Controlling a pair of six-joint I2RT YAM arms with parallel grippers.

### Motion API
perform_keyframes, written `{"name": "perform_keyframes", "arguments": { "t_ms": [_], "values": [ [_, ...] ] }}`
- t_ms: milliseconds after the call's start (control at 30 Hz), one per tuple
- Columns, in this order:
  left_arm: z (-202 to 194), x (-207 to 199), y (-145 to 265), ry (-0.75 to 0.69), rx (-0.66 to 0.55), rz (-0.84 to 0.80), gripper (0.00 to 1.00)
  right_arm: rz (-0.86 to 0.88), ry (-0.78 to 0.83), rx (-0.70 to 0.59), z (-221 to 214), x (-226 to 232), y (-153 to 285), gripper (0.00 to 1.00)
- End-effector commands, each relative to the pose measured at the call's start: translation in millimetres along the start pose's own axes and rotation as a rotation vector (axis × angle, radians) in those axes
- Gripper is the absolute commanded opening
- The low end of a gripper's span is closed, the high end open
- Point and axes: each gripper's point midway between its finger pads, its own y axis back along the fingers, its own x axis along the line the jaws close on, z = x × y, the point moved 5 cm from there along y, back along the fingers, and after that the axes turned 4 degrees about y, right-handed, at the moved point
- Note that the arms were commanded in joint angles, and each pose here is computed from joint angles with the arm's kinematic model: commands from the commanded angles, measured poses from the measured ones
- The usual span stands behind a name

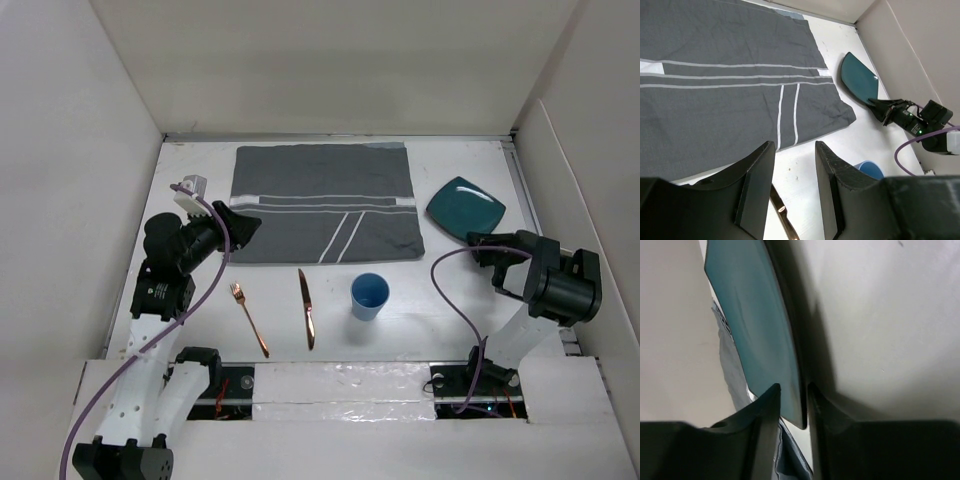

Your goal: Set the dinner table for one person

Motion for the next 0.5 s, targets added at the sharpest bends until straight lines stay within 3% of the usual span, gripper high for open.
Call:
{"name": "perform_keyframes", "arguments": {
  "t_ms": [0, 133, 300, 333, 467],
  "values": [
    [6, -3, 0, -0.032, -0.022, -0.013, 0.34, 0.056, -0.072, -0.076, 4, 7, 0, 0.23],
    [4, -2, -1, -0.031, -0.015, -0.012, 0.34, 0.123, -0.043, -0.151, 11, 17, 9, 0.0],
    [3, 0, -2, -0.03, -0.009, -0.008, 0.34, 0.298, 0.136, -0.201, 30, 71, 32, 0.0],
    [2, 0, -2, -0.031, -0.008, -0.007, 0.34, 0.287, 0.166, -0.158, 27, 75, 34, 0.0],
    [2, 2, -3, -0.03, -0.008, 0.001, 0.34, 0.448, 0.352, -0.13, 18, 152, 53, 0.0]
  ]
}}
